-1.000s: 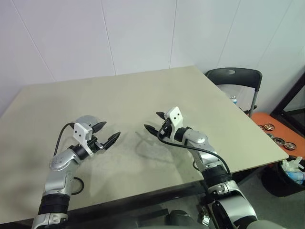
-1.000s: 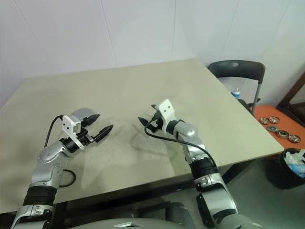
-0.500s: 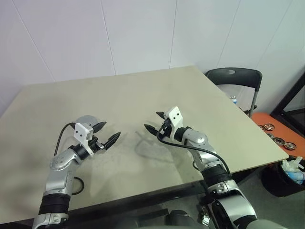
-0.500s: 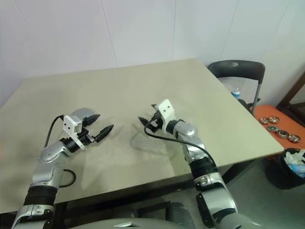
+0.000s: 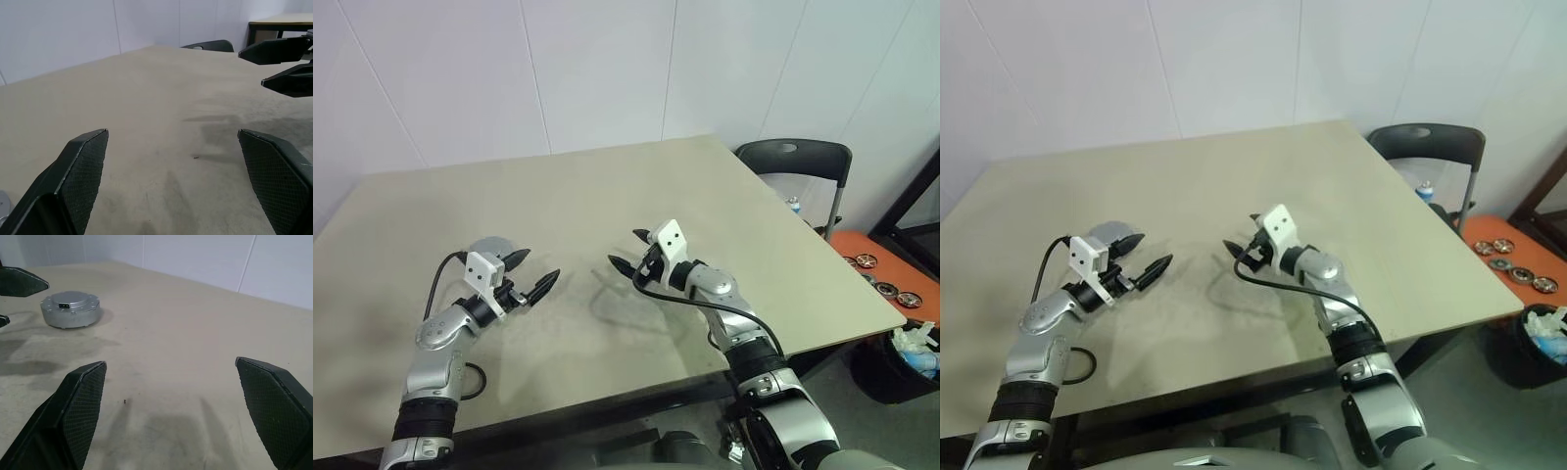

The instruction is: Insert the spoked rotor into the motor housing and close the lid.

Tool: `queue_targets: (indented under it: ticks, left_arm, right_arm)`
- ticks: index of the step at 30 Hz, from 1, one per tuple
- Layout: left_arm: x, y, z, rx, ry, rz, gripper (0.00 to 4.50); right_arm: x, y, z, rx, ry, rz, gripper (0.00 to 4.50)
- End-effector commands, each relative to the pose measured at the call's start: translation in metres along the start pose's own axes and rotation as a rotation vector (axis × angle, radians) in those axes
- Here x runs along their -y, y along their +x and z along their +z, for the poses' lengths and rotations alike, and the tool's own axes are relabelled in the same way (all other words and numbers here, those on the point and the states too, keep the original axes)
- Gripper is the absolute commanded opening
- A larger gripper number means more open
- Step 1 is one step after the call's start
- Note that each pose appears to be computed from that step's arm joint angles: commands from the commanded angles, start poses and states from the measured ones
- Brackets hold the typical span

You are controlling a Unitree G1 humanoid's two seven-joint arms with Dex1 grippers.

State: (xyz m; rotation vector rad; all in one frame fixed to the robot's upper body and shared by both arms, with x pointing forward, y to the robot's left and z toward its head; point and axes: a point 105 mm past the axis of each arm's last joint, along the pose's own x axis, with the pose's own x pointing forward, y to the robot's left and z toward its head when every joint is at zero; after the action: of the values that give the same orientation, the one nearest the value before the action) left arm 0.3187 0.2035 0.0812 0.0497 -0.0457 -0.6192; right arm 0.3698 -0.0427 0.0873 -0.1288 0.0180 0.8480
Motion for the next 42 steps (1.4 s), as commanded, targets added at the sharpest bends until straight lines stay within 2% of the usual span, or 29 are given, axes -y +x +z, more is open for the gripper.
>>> queue_targets:
  ticks: [1, 42]
  left_arm:
    - [0.0009, 0.0038, 0.0141, 0.034, 0.048, -0.012, 4.50]
    - [0.0039, 0.0046, 0.0168, 0.031, 0.055, -0.015, 4.50]
  right_arm:
    - [-0.0001, 0.0068, 0.0195, 0.057, -0.045, 0.005, 4.43]
    - [-0.0010, 0.0096, 0.0201, 0.060, -0.051, 0.008, 4.43]
